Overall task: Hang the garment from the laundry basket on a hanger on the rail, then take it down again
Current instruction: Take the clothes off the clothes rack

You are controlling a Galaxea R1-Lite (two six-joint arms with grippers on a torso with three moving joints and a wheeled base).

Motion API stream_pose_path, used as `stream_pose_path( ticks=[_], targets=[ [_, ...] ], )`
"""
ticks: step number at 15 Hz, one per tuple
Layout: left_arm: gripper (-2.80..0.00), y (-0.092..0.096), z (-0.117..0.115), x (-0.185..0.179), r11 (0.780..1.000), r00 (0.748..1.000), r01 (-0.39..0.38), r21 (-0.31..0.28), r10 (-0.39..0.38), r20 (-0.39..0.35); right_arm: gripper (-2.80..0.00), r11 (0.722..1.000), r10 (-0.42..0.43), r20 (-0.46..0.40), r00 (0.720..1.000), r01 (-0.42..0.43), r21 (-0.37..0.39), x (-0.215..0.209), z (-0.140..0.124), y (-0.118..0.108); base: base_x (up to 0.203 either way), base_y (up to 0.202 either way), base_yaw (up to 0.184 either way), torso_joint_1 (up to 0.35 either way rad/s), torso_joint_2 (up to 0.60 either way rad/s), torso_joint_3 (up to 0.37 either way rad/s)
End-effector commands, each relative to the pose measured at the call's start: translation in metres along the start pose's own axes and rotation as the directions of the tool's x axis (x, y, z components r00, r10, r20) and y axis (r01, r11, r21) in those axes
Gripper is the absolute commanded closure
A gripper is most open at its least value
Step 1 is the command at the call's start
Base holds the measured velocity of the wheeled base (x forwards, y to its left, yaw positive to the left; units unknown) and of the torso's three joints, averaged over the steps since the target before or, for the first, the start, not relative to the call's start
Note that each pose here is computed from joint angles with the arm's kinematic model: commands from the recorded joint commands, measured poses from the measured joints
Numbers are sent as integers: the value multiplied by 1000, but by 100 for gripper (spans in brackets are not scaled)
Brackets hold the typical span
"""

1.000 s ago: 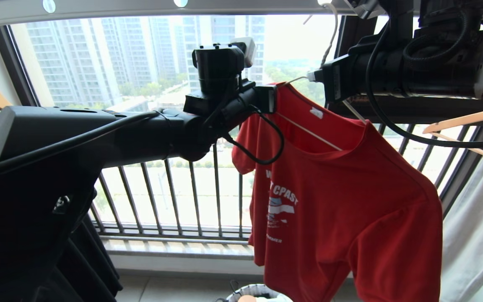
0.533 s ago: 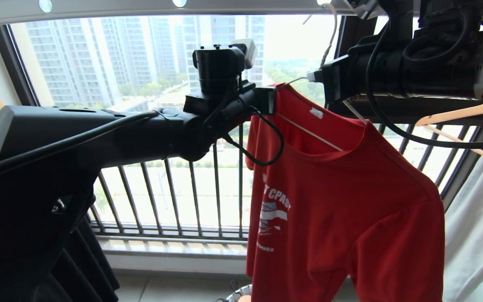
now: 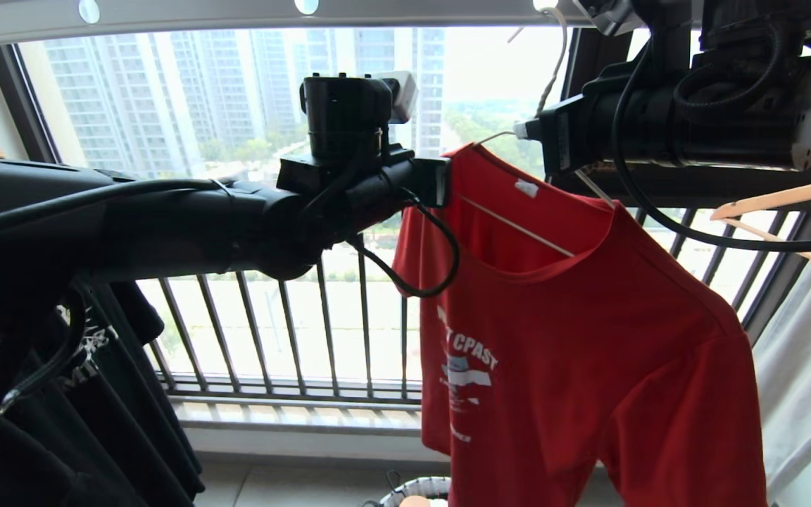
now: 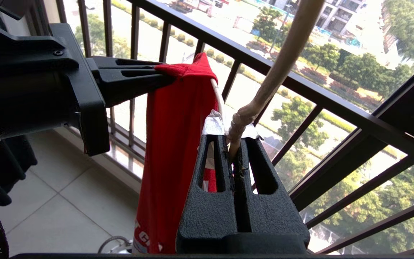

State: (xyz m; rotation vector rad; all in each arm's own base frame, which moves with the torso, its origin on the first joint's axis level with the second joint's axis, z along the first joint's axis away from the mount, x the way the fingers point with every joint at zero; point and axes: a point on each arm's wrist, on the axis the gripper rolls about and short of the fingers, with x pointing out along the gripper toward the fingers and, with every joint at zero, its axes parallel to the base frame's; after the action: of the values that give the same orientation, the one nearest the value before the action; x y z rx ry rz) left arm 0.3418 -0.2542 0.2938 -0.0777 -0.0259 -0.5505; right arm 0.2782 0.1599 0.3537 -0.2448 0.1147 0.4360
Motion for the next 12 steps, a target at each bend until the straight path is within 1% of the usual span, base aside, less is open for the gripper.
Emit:
stream_pose_path(
  ticks=[1,4,7,10,12],
  targets=[
    [-280,-1,12,-2,1000,999,3,-7,-3,41,0,1000,1,-10,1000,-1,-4,2,-2,1,0,0,0,0,0,0],
    [-280,-2,13,-4,1000,999,8,-11,-7,44,0,1000,0,-5,1000,0,-3,0,-1,0,0,0,0,0,0,0],
    [-280,-2,9,-9,1000,1000,7,-10,-7,20,0,1000,1,-8,1000,-1,-4,1,-1,0,0,0,0,0,0,0],
    [-280,-2,9,-37,1000,1000,15,-7,-15,-23,0,1000,1,-7,1000,-1,-4,1,-1,0,0,0,0,0,0,0],
    [-280,1,-1,-66,1000,996,13,-1,-13,-85,0,1000,1,-7,1000,-1,-4,1,-1,0,0,0,0,0,0,0]
  ],
)
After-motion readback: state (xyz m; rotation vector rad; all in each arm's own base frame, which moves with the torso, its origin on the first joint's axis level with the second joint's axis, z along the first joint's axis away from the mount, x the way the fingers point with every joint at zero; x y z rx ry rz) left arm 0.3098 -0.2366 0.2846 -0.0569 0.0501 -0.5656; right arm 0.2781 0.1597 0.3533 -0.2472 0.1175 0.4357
